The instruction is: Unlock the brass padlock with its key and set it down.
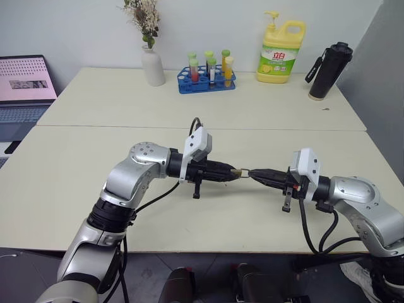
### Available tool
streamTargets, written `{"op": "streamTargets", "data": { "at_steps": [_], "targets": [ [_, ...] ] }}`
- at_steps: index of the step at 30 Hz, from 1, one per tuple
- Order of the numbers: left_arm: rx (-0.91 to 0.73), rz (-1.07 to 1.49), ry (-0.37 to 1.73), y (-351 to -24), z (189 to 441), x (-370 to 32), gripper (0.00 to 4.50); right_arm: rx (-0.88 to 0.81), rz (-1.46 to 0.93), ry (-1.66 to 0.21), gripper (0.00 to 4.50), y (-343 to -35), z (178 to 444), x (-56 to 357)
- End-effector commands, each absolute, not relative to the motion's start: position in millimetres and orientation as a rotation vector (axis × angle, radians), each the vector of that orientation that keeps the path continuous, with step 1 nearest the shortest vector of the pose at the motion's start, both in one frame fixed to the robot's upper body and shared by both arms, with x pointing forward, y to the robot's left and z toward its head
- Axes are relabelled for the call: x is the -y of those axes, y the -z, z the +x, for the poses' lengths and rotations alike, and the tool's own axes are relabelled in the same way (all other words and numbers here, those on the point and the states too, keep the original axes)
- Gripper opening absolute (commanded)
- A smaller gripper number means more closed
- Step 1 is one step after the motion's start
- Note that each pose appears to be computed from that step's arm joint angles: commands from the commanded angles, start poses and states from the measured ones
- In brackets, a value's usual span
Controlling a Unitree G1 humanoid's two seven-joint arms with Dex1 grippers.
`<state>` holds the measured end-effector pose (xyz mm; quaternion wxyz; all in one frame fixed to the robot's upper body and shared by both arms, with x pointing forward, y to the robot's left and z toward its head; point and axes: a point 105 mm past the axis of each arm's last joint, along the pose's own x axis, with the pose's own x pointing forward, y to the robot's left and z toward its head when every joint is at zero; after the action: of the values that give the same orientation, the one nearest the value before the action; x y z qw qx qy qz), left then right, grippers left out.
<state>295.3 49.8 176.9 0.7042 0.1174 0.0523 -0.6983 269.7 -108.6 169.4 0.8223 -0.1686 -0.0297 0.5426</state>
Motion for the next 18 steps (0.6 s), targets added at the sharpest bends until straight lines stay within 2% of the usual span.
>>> {"op": "streamTargets", "data": {
  "at_steps": [1,18],
  "targets": [
    [-0.072,0.29,1.581,-185.3,288.5,-46.9,0.16,0.124,-0.397,-1.16,0.0,-181.9,270.0,109.7],
    [-0.084,0.297,1.635,-187.0,277.1,-49.3,0.16,0.087,-0.453,-1.259,0.0,-175.6,276.7,103.5]
  ]
}}
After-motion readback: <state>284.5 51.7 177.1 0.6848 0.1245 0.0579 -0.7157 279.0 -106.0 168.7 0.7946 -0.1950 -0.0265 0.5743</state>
